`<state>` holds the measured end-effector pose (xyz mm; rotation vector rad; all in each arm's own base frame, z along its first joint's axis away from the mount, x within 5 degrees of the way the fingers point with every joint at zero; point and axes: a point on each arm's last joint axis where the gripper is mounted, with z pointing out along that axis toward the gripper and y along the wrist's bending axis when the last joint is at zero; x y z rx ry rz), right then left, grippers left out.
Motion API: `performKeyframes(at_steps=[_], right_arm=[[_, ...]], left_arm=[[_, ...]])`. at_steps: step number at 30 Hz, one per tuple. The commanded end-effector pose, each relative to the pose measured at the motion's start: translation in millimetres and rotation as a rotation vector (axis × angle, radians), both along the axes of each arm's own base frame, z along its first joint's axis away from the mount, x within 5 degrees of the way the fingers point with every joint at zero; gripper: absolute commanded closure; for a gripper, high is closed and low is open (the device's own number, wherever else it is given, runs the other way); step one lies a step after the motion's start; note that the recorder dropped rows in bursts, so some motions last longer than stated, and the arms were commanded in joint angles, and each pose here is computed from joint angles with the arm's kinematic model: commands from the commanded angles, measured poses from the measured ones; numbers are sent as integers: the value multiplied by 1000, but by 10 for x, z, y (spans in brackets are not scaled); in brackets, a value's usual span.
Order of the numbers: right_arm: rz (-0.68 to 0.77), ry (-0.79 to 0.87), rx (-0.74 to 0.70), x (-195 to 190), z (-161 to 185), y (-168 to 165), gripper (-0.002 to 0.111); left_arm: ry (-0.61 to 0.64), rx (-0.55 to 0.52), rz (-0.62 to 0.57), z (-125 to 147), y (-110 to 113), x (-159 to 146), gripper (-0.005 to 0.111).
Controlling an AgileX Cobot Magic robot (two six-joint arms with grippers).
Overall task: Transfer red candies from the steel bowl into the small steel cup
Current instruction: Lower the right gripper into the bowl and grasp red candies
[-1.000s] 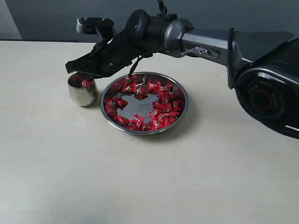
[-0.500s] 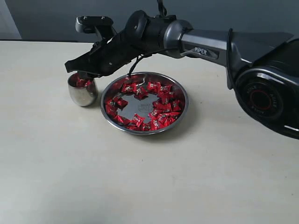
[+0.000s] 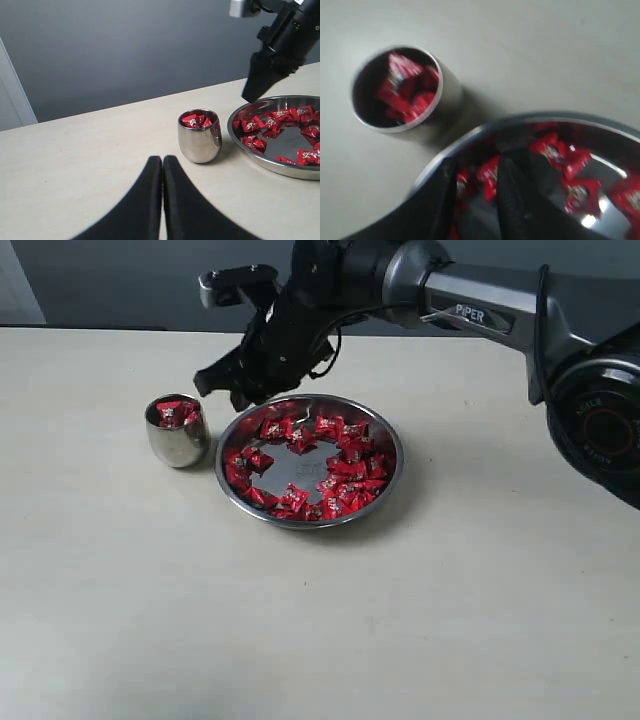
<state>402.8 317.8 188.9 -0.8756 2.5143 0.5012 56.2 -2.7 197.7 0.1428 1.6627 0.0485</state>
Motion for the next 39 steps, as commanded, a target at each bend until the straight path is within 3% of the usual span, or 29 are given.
performKeyframes(at_steps=[1, 11, 30, 33, 36, 39], right_arm=[[36, 118, -180, -72, -169, -146, 80], [78, 281, -297, -188, -383, -221, 80], [95, 348, -337, -221, -629, -208, 80], [92, 339, -331, -212, -629, -203, 87], [82, 298, -305, -178, -593, -181, 109], [69, 240, -267, -145, -466, -161, 109]], left_arm=[[-4, -8, 0, -9, -1, -2, 105], [-4, -8, 0, -9, -1, -2, 105], [-6, -8, 0, -7, -1, -2, 105], [-6, -8, 0, -7, -1, -2, 105], [-6, -8, 0, -7, -1, -2, 105], [-6, -8, 0, -7, -1, -2, 105]])
